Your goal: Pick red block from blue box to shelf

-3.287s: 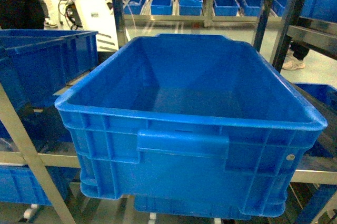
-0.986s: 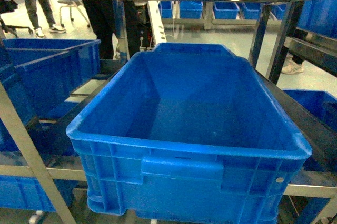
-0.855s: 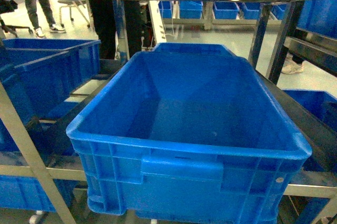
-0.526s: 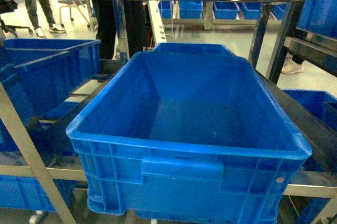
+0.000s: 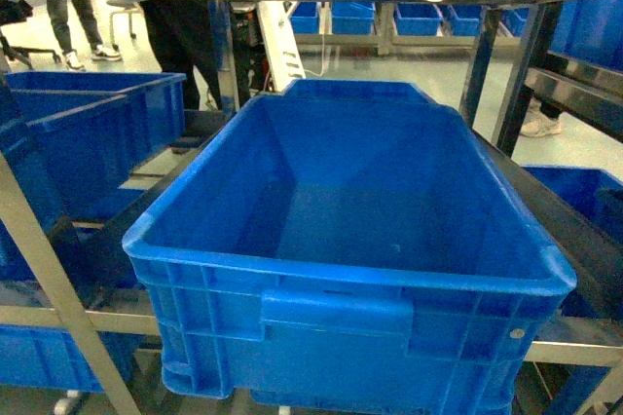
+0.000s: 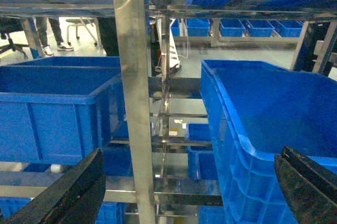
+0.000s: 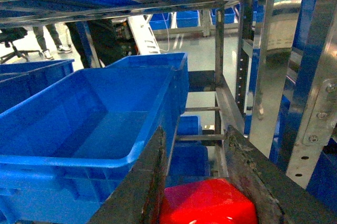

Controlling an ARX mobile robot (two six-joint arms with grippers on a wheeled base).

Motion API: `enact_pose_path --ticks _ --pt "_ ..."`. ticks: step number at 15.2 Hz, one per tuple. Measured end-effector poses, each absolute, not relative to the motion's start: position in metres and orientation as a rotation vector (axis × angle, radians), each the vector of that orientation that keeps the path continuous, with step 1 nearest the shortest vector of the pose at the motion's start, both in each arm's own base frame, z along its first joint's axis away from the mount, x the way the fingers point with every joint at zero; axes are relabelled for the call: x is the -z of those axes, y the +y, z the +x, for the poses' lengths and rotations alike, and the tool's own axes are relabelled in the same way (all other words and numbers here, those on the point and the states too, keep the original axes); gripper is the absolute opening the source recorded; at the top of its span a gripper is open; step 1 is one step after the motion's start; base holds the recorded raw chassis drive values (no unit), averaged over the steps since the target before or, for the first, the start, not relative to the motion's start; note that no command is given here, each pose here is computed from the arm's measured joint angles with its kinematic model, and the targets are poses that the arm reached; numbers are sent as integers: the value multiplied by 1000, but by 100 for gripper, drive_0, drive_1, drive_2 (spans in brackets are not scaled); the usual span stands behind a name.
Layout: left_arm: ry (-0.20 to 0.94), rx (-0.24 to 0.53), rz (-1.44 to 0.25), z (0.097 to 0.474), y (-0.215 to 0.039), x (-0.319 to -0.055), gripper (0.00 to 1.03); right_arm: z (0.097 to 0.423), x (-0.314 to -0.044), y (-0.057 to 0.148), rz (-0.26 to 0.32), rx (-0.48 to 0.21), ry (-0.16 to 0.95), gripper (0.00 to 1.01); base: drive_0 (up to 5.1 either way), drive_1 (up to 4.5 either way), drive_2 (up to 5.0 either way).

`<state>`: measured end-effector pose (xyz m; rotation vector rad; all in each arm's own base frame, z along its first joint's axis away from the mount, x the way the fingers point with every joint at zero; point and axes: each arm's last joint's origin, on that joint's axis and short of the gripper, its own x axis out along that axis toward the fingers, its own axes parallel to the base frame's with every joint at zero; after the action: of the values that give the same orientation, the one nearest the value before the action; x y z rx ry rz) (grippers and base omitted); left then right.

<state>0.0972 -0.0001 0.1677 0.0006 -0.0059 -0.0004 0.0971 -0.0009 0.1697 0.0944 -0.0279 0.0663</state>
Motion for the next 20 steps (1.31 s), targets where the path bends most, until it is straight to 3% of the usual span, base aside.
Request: enact_pose_path --ticks 20 --pt "-6 0 1 97 0 -168 98 97 -170 -1 94 -66 -28 28 0 0 0"
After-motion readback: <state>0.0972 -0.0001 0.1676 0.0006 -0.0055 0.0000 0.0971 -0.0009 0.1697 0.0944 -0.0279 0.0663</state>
